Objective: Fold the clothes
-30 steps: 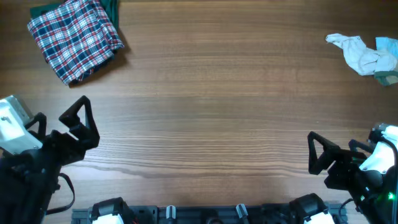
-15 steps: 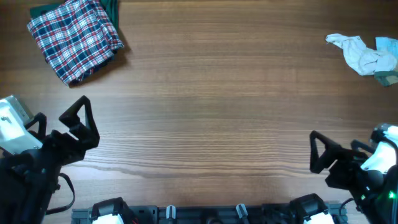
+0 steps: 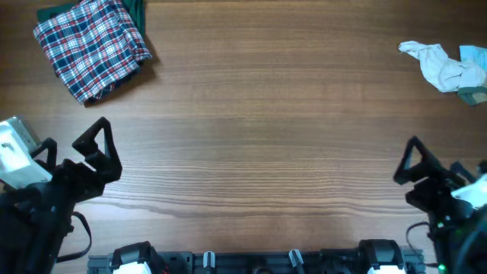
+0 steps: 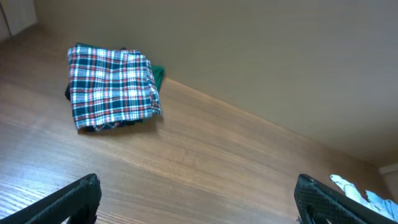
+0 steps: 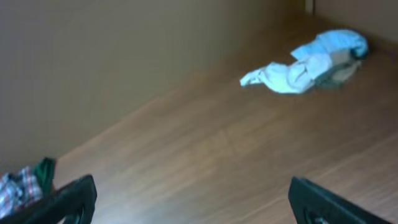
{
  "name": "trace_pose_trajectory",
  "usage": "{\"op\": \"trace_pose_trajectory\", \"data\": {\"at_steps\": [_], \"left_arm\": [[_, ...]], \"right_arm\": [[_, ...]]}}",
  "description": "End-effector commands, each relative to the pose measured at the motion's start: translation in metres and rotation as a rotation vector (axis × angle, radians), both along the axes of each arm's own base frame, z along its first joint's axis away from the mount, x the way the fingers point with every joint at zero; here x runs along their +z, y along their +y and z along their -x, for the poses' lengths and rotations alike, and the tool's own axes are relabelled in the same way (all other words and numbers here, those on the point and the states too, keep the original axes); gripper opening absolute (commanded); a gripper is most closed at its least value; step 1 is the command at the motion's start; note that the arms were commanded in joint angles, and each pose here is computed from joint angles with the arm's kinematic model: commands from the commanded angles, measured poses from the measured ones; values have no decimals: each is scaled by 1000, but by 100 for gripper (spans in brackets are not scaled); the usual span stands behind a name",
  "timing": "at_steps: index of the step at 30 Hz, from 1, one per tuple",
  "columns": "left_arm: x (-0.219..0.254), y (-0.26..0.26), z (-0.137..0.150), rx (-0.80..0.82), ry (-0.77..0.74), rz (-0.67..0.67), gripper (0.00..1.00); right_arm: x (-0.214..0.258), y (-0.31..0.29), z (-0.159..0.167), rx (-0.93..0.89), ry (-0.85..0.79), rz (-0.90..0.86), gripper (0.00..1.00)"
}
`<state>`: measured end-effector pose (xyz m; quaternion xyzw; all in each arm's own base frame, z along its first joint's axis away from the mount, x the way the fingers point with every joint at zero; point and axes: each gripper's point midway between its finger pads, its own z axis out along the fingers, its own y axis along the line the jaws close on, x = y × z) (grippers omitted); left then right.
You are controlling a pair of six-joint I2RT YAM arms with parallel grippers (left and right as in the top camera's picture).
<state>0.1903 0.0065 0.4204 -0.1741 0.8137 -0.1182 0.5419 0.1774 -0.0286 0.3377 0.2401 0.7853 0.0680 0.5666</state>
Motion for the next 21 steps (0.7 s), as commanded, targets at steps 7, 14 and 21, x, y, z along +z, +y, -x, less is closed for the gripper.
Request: {"op": "trace_pose_trajectory", "data": {"at_steps": [7,14,21], "left_arm": [[-1,-2,-2,-12,5,7,100],[-1,-2,-2,-12,5,7,100],[-1,-2,-2,-13,5,7,100]], "right_arm": [[-60,25,-49,201,-246,190,100],[-71,25,-57,188,-444,234,100],[-67,28,-57,189,-606,281,100]]}}
